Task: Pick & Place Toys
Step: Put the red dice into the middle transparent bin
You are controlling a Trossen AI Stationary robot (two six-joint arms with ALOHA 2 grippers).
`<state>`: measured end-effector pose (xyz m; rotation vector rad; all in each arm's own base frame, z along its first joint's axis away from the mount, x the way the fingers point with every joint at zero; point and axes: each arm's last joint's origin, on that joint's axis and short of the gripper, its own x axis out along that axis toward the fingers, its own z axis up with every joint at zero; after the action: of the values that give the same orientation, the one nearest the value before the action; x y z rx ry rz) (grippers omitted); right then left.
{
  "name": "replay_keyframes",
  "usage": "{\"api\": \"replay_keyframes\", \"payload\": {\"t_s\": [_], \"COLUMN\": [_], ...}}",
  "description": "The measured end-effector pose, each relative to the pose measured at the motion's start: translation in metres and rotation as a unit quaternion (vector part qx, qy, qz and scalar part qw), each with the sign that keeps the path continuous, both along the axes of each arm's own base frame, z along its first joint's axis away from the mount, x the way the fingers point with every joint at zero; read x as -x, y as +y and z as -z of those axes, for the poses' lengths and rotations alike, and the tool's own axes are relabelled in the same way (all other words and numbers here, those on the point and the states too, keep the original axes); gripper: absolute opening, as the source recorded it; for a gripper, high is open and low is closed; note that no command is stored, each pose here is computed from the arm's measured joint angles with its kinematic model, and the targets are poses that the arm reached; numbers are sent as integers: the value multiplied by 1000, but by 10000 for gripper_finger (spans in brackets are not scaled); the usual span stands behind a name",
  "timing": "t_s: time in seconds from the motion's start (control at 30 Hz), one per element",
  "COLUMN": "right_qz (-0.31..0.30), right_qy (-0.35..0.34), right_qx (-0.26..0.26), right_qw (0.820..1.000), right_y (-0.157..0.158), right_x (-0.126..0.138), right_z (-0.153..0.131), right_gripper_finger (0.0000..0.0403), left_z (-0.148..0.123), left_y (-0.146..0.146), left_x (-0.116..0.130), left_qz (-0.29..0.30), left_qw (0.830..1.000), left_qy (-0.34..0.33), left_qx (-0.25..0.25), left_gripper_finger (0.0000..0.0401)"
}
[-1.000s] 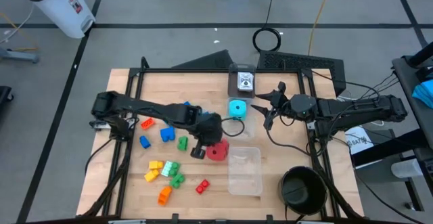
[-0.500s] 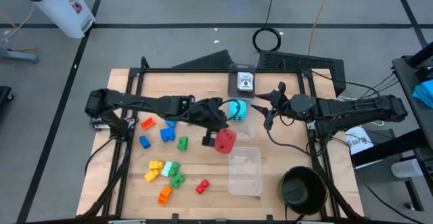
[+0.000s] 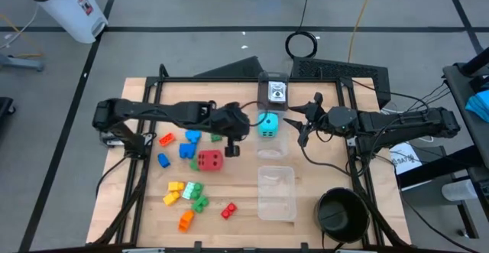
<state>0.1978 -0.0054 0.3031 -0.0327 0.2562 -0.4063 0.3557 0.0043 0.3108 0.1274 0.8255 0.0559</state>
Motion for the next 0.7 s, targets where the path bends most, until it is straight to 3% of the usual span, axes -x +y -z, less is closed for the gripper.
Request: {"api": "replay_keyframes", "payload": {"t_s": [0.17,0.37,0.5,0.6,0.7], "right_qz": [-2,-2,-2,-2,-2], "right_qy": [4,5,5,4,5], "right_qx": [7,7,7,6,6], "right_qw": [1000,1000,1000,1000,1000], "right_y": [0,0,0,0,0], "right_x": [0,0,0,0,0], "right_z": [0,0,0,0,0], "right_gripper_finger": [171,171,171,171,171], "left_z": [0,13,20,20,21], "left_y": [-7,-25,-41,-55,-65], "left_x": [27,52,64,67,71], "left_qz": [-74,-142,-162,-149,-139], "left_qw": [991,963,940,941,940], "left_qy": [86,221,290,294,304], "left_qx": [66,69,75,75,66], "left_gripper_finger": [100,263,352,391,387]}}
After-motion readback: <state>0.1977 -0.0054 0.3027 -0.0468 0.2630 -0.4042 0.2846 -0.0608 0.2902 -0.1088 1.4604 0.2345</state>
